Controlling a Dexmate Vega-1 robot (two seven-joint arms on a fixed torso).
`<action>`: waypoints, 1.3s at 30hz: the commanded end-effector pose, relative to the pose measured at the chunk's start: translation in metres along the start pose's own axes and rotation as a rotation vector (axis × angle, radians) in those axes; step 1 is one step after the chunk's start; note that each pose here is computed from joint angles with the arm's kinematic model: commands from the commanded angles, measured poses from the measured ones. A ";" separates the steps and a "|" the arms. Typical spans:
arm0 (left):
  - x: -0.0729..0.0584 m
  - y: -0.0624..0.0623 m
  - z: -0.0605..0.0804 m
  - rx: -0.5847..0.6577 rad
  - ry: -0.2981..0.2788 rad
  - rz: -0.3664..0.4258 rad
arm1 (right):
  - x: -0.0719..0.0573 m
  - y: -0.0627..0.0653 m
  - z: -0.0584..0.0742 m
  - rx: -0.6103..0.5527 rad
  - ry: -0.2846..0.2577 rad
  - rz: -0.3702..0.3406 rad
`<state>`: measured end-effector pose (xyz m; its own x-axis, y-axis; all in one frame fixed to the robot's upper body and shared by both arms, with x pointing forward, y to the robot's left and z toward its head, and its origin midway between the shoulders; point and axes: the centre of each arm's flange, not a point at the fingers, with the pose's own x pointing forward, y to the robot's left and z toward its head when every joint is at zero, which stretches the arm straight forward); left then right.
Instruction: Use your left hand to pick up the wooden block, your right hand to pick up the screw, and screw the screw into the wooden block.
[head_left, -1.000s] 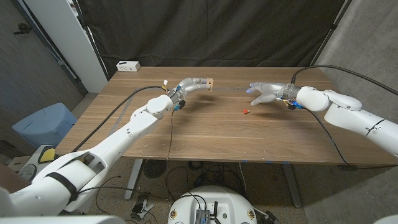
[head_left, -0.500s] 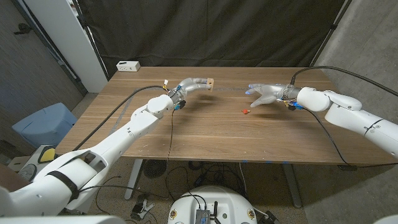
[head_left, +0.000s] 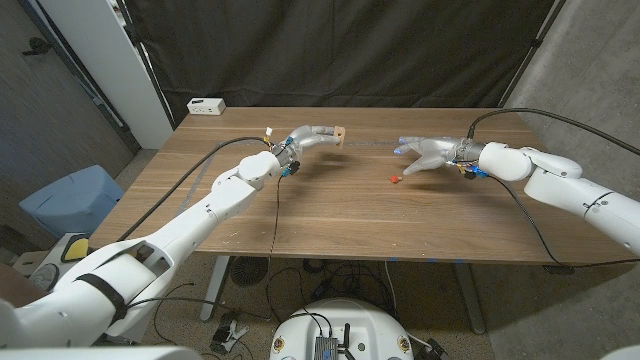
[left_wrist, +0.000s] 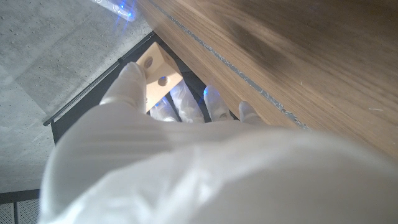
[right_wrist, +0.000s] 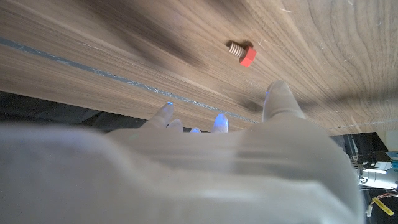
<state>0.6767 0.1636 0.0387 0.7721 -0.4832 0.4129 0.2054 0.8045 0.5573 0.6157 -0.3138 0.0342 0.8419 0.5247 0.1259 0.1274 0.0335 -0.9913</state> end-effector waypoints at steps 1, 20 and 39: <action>0.002 -0.004 -0.001 -0.007 -0.002 -0.020 | 0.005 0.009 -0.005 -0.043 -0.002 0.028; 0.003 -0.005 -0.003 -0.010 -0.005 -0.046 | 0.012 0.018 -0.004 -0.082 0.001 0.051; 0.002 -0.008 -0.002 -0.007 0.000 -0.062 | 0.024 0.027 -0.002 -0.095 -0.018 0.054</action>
<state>0.6781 0.1600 0.0364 0.7571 -0.5228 0.3919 0.2454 0.7834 0.5710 0.6344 -0.3063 0.0148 0.8447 0.5299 0.0755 0.1314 -0.0685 -0.9890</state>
